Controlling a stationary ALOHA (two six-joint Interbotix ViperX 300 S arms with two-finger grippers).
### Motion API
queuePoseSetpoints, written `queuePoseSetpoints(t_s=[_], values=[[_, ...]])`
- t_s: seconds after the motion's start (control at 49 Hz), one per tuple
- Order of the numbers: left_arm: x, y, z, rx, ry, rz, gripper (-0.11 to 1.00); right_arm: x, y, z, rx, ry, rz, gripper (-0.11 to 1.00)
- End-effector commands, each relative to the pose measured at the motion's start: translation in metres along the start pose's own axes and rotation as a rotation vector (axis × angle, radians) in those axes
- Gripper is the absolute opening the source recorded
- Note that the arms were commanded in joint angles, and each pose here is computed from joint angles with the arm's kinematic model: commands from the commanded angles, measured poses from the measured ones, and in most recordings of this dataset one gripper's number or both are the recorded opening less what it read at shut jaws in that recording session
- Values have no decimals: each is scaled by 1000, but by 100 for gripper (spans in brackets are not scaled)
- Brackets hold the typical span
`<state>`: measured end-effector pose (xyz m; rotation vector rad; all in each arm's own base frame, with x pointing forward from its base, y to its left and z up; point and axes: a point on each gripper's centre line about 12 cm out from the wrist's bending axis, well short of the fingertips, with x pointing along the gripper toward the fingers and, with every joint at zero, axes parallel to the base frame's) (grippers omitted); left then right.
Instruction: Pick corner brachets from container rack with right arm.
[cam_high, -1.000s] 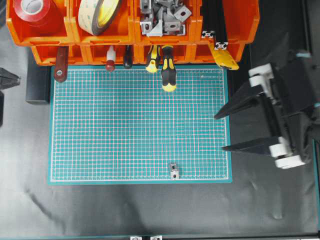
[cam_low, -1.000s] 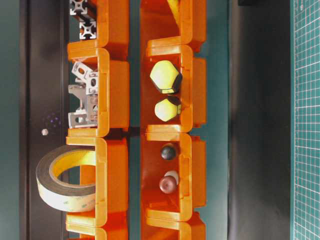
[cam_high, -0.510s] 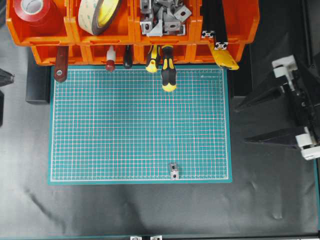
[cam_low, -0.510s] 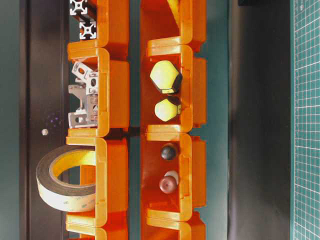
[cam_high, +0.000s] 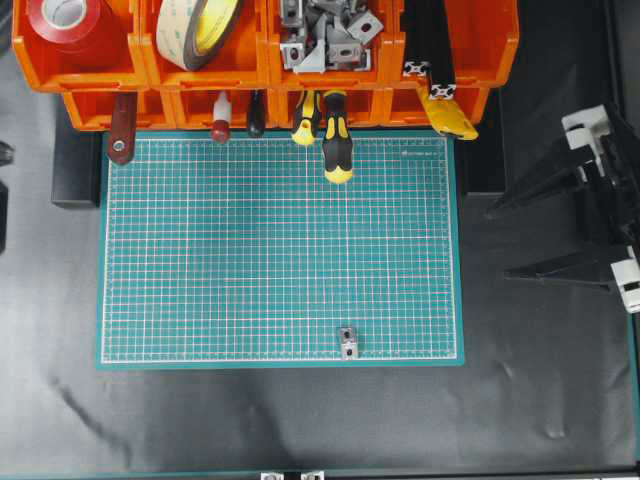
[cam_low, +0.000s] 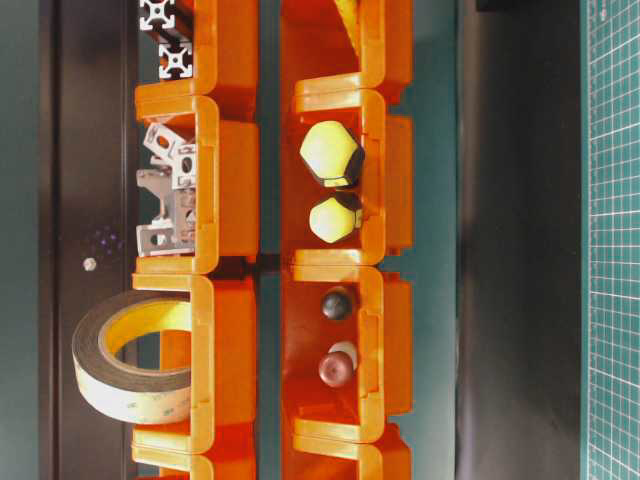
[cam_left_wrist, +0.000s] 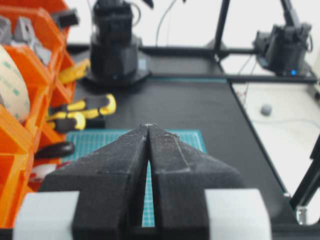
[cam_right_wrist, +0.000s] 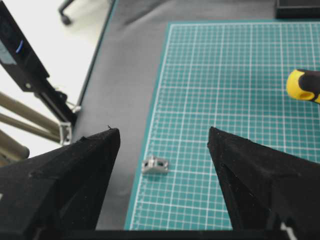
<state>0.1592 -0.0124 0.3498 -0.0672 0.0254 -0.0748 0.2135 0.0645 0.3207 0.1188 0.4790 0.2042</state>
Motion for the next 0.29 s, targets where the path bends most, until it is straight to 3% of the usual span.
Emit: queuePoseSetpoints(t_s=[0.0,0.265], values=[[-2,0,4,0,-18,-2,0,-2,-1,8,1,-39,1,70],[-3,1,-10,-3,6,-1,0,-10,-7,16,11,-114,-15,68]])
